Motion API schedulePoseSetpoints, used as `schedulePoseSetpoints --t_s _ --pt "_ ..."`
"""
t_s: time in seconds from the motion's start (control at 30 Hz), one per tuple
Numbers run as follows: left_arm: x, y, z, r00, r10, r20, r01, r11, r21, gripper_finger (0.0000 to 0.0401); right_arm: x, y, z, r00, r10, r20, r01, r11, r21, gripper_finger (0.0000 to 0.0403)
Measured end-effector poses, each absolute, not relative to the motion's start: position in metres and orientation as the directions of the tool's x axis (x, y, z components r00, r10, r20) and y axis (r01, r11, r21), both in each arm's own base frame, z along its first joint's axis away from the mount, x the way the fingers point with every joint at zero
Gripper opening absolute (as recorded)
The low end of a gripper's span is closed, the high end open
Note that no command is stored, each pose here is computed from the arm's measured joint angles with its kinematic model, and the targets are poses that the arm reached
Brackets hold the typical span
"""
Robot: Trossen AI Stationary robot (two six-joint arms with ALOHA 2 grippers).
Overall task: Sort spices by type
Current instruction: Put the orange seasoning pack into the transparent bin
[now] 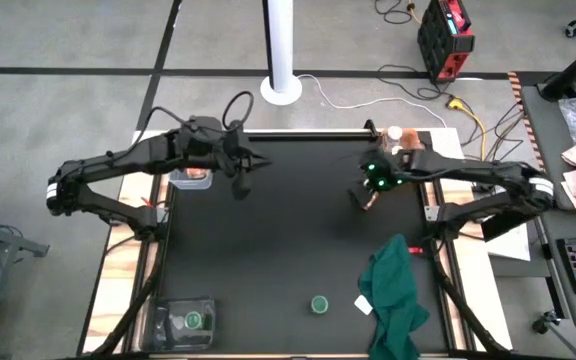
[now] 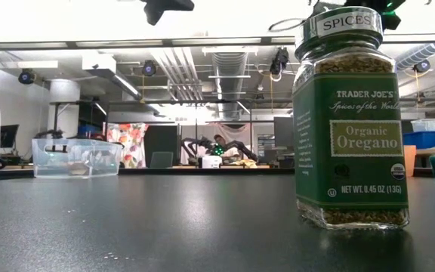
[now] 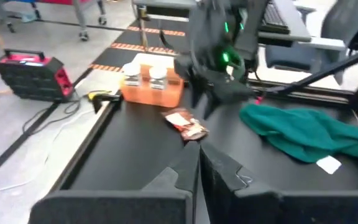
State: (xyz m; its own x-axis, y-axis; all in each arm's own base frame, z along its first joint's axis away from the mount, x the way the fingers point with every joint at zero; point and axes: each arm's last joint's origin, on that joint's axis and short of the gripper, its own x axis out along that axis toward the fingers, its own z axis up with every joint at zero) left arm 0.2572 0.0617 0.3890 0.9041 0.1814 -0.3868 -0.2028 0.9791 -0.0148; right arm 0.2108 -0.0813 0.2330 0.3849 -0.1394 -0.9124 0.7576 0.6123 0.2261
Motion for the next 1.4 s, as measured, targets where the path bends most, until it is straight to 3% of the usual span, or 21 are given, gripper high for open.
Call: schedulePoseSetpoints --t_s 0.33,0.53,0.7,0.87,1.13,1.27,1.4 --pt "0.251 0.071 0.393 0.902 0.225 -0.369 -0.252 0.967 -0.027 0.0000 0.232 -0.086 0.169 0.069 0.002 -0.998 0.823 0.564 0.058 0.0262" --pt "0.251 0.071 0.393 0.899 0.235 -0.368 -0.259 0.966 -0.017 0.0000 0.238 -0.088 0.142 -0.043 0.015 -0.999 0.805 0.593 -0.026 0.0253" --pt "0.251 0.072 0.393 0.896 0.250 -0.367 -0.273 0.962 -0.011 0.0000 0.243 -0.090 0.130 -0.061 0.030 -0.998 0.793 0.609 -0.030 0.0231" --pt "0.251 0.072 0.393 0.896 0.250 -0.366 -0.273 0.962 -0.011 0.0000 0.245 -0.091 0.125 -0.059 0.031 -0.998 0.794 0.608 -0.028 0.0182" --pt "0.252 0.074 0.392 0.880 0.298 -0.369 -0.318 0.948 0.008 0.0000 0.247 -0.090 0.133 0.008 0.026 -1.000 0.787 0.617 0.023 0.0024" --pt "0.251 0.074 0.392 0.881 0.300 -0.367 -0.320 0.948 0.008 0.0000 0.244 -0.091 0.154 0.088 -0.026 -0.996 0.793 0.606 0.054 0.0010" --pt "0.251 0.073 0.393 0.895 0.256 -0.364 -0.279 0.960 -0.009 0.0000 0.242 -0.089 0.201 0.281 -0.084 -0.956 0.773 0.610 0.174 0.0008"
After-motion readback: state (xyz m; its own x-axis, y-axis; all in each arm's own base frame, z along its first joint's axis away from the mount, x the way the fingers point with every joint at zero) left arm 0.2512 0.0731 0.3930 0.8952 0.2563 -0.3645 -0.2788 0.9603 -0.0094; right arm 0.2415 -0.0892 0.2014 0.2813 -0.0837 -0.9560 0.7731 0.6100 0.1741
